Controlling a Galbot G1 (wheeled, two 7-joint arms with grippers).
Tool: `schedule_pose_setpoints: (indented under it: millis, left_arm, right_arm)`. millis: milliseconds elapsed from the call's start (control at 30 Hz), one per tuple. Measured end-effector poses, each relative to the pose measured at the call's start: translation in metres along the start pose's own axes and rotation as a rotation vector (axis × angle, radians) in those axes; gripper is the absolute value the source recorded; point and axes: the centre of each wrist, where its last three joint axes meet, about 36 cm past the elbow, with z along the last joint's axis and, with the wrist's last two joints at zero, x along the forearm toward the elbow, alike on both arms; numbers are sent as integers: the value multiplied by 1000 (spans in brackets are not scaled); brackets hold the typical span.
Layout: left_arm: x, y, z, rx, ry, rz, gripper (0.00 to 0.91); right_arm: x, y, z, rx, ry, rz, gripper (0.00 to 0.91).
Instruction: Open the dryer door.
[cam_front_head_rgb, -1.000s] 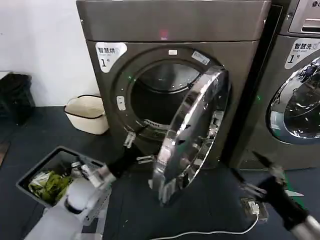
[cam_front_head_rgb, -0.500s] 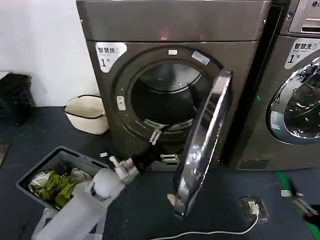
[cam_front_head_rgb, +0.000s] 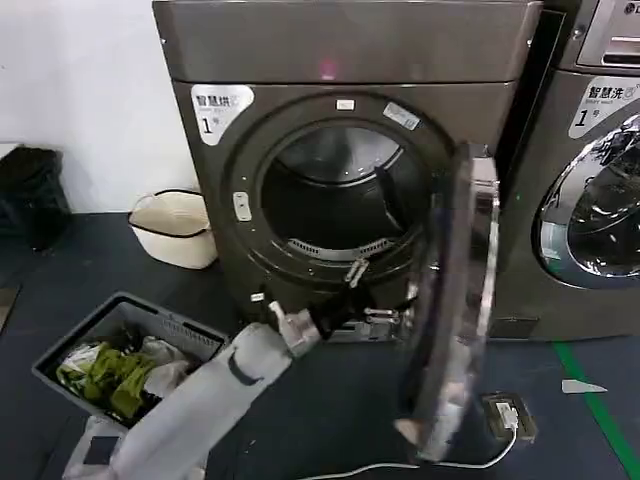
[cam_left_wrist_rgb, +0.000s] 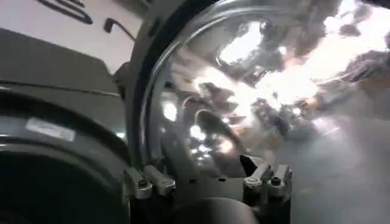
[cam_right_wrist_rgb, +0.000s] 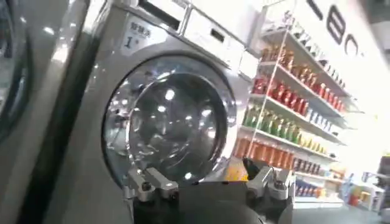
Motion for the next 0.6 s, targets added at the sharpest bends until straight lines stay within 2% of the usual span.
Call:
schedule_pose_setpoints:
  millis: [367, 600]
  left_arm:
    - [-54, -17, 17, 19, -12, 31, 907]
    - [-91, -31, 18, 36, -33, 58, 907]
  right_arm:
    - [-2, -30, 5, 58, 3, 107, 907]
    - [-3, -48, 12, 111, 12, 197, 907]
